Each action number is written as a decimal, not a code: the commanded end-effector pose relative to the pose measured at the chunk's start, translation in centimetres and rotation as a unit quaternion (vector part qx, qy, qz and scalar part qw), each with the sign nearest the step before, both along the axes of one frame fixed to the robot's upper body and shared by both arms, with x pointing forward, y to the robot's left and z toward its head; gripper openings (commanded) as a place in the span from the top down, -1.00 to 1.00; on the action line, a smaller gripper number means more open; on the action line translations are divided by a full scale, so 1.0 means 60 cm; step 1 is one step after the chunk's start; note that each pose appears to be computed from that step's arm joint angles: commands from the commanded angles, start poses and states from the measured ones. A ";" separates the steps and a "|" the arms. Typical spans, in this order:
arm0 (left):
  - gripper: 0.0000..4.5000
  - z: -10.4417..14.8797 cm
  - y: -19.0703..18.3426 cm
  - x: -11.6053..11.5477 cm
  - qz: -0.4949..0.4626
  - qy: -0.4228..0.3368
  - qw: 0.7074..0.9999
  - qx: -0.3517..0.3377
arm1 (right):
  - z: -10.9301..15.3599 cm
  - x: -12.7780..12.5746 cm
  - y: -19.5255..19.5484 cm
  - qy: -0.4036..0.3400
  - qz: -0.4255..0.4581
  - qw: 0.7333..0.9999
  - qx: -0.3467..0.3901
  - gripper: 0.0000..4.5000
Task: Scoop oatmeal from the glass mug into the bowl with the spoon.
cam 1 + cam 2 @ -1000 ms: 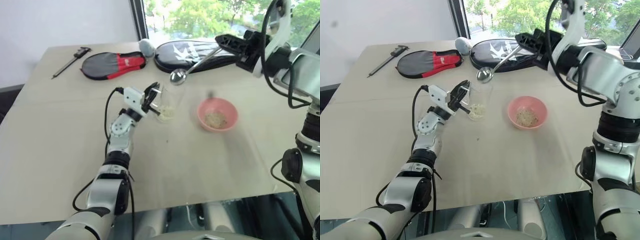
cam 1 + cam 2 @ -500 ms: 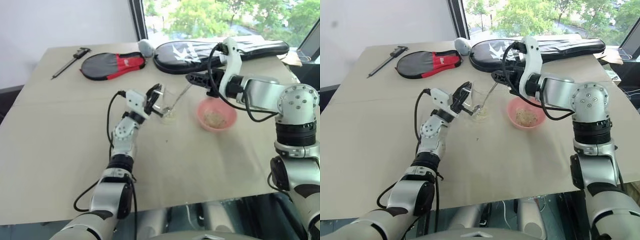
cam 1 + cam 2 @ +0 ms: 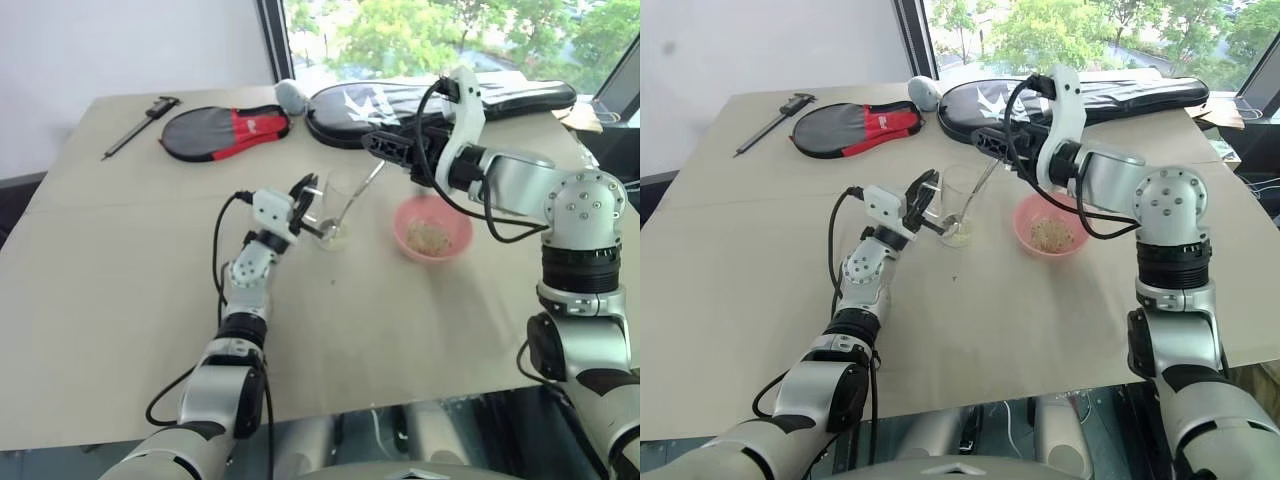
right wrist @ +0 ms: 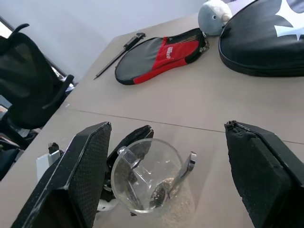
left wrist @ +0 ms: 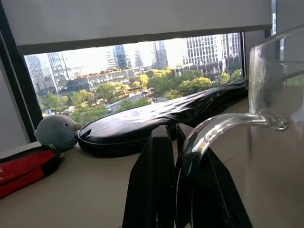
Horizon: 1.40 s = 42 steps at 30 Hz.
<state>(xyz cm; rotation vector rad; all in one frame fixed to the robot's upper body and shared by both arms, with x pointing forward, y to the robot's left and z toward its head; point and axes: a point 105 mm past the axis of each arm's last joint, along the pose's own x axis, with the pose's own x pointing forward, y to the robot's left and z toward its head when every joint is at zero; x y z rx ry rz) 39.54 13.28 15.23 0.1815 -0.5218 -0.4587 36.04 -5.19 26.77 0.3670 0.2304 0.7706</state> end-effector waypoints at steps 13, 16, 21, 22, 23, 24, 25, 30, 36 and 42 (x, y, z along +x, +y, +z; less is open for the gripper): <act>0.17 -0.020 0.022 -0.013 0.002 0.009 1.000 0.021 | 0.028 -0.007 -0.005 -0.034 0.003 0.999 0.024 -0.72; 0.17 -0.021 0.025 -0.015 0.005 0.009 1.000 0.021 | 0.027 -0.006 -0.004 -0.035 0.005 0.999 0.025 -0.72; 0.17 -0.023 0.031 -0.024 0.004 0.008 1.000 0.021 | 0.025 -0.007 -0.003 -0.034 0.007 0.999 0.024 -0.72; 0.17 -0.023 0.032 -0.025 0.004 0.009 1.000 0.021 | 0.025 -0.007 -0.003 -0.034 0.007 0.999 0.024 -0.72; 0.17 -0.024 0.034 -0.027 0.004 0.011 1.000 0.020 | 0.025 -0.006 -0.004 -0.034 0.007 0.999 0.024 -0.72; 0.17 -0.024 0.037 -0.029 0.003 0.014 1.000 0.016 | 0.024 -0.006 -0.004 -0.035 0.008 0.999 0.023 -0.72; 0.17 -0.024 0.040 -0.032 0.004 0.015 1.000 0.012 | 0.023 -0.007 -0.004 -0.035 0.008 0.999 0.023 -0.72; 0.17 -0.026 0.051 -0.050 0.010 0.019 1.000 0.010 | 0.019 -0.011 -0.014 -0.069 -0.002 0.997 0.019 -0.72; 0.17 -0.020 0.065 -0.086 0.011 0.024 0.999 0.018 | -0.007 -0.022 -0.063 -0.166 -0.046 0.985 -0.012 -0.72; 0.17 -0.003 0.080 -0.137 0.000 0.037 0.999 0.032 | -0.043 -0.042 -0.143 -0.205 -0.077 0.974 -0.060 -0.72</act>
